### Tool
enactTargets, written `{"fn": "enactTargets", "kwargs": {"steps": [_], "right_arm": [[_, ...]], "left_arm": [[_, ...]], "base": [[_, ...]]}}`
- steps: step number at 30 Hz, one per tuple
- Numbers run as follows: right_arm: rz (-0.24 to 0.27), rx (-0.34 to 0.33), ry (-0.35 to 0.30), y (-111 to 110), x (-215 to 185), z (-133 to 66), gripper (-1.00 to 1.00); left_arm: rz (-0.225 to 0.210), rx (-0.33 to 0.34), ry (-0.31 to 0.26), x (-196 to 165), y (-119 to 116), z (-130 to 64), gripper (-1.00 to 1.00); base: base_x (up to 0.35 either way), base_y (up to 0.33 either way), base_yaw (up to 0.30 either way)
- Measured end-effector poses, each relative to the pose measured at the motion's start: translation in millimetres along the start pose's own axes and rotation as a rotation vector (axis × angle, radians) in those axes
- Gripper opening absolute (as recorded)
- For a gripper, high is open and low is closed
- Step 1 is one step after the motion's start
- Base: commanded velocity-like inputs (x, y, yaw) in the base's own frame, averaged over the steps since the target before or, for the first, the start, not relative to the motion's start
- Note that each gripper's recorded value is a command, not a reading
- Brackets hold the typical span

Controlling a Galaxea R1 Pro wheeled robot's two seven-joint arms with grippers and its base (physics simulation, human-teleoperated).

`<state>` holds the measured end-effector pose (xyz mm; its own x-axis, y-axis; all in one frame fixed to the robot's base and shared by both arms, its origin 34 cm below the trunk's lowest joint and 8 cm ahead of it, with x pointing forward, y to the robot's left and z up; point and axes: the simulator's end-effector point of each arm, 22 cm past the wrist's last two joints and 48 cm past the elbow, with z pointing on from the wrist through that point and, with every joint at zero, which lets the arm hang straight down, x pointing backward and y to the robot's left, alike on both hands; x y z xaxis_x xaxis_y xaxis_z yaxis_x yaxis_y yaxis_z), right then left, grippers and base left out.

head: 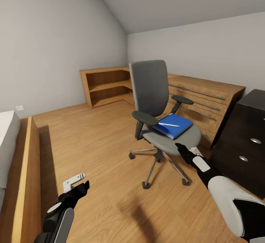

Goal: In the bedroom, organize the workspace by keeping the computer under the desk, ensuring the monitor is on the desk, placing the keyboard on the desk next to the monitor, placing the mouse on the desk next to the keyboard, moving the folder from the swivel chair onto the desk next to the mouse, stacking the notebook on top of the folder with the pen on top of the notebook, and positioning the swivel chair next to the desk.

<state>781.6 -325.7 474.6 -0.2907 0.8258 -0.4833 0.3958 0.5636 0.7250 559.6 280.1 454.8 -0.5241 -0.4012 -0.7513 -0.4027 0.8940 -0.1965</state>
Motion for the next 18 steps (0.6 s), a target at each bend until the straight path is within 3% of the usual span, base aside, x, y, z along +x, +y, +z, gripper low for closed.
{"fn": "enactTargets", "kwargs": {"steps": [7, 18], "right_arm": [[0.004, -0.003, 0.004, 2.0, 3.5, 0.2, 1.0], [0.001, -0.003, 0.004, 2.4, 3.2, 0.0, 1.0]], "left_arm": [[0.0, -0.002, 0.0, -0.1, 0.5, -0.2, 1.0], [-0.001, -0.002, 0.0, -0.2, 0.4, -0.4, 1.0]], "base": [[0.03, 0.0, 0.004], [0.298, 0.0, 0.0]]}}
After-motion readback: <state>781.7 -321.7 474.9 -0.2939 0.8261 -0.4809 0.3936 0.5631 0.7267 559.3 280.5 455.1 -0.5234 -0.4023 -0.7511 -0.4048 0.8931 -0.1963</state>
